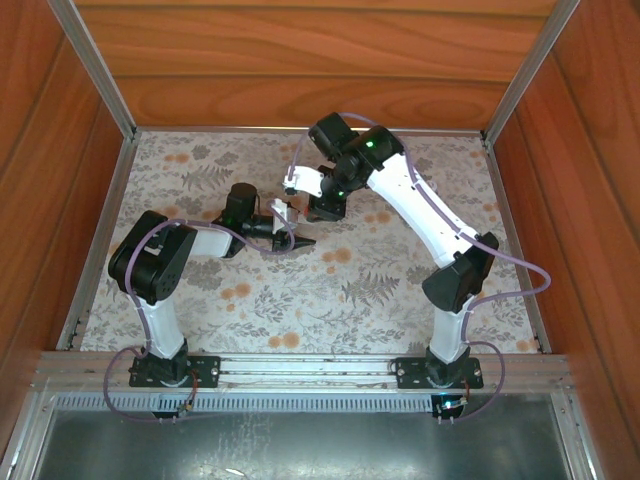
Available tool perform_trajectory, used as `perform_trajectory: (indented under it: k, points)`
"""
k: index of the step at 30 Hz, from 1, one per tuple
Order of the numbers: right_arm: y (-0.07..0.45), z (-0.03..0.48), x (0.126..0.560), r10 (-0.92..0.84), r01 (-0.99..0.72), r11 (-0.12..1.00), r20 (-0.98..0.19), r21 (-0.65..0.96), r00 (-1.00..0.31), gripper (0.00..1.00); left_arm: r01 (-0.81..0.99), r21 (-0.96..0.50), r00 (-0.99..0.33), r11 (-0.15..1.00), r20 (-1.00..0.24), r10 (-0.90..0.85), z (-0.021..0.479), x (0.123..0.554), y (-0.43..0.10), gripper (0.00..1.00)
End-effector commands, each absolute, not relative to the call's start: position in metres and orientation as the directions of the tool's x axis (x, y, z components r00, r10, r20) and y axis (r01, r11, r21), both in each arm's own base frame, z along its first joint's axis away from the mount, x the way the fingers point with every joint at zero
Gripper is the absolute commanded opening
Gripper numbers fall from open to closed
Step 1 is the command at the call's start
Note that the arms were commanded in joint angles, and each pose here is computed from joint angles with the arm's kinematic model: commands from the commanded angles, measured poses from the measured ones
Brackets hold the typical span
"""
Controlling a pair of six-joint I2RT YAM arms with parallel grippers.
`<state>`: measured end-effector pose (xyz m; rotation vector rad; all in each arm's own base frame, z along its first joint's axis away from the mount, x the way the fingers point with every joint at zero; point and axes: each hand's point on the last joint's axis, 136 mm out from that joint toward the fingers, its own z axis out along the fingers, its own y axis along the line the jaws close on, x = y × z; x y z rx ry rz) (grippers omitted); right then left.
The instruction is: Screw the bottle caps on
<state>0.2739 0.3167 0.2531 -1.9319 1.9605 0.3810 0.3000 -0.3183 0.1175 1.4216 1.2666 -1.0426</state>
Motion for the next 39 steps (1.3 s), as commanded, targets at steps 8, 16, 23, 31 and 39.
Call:
perform_trajectory:
  k: [8, 16, 23, 31, 39]
  points:
    - [0.31, 0.249, 0.276, -0.915, -0.997, -0.01, -0.401, -0.074, 0.039, 0.39, 0.988, -0.149, -0.132, -0.025, -0.931, 0.339, 0.061, 0.273, -0.31, 0.56]
    - [0.31, 0.244, 0.28, -0.923, -0.997, 0.008, -0.385, -0.073, 0.021, 0.33, 0.988, -0.15, -0.133, -0.024, -0.931, 0.339, 0.062, 0.273, -0.31, 0.56]
    - [0.31, 0.242, 0.279, -0.919, -0.994, 0.1, -0.387, -0.04, -0.077, 0.3, 0.988, -0.152, -0.137, -0.016, -0.93, 0.342, 0.062, 0.275, -0.309, 0.56]
    - [0.303, 0.229, 0.28, -0.877, -0.913, 0.408, -0.283, -0.008, -0.39, 0.29, 0.989, -0.151, -0.138, -0.011, -0.929, 0.343, 0.063, 0.277, -0.31, 0.56]
    - [0.298, 0.223, 0.279, -0.687, -0.702, 0.712, -0.206, 0.0, -0.697, 0.25, 0.988, -0.156, -0.143, -0.009, -0.928, 0.345, 0.062, 0.277, -0.309, 0.56]
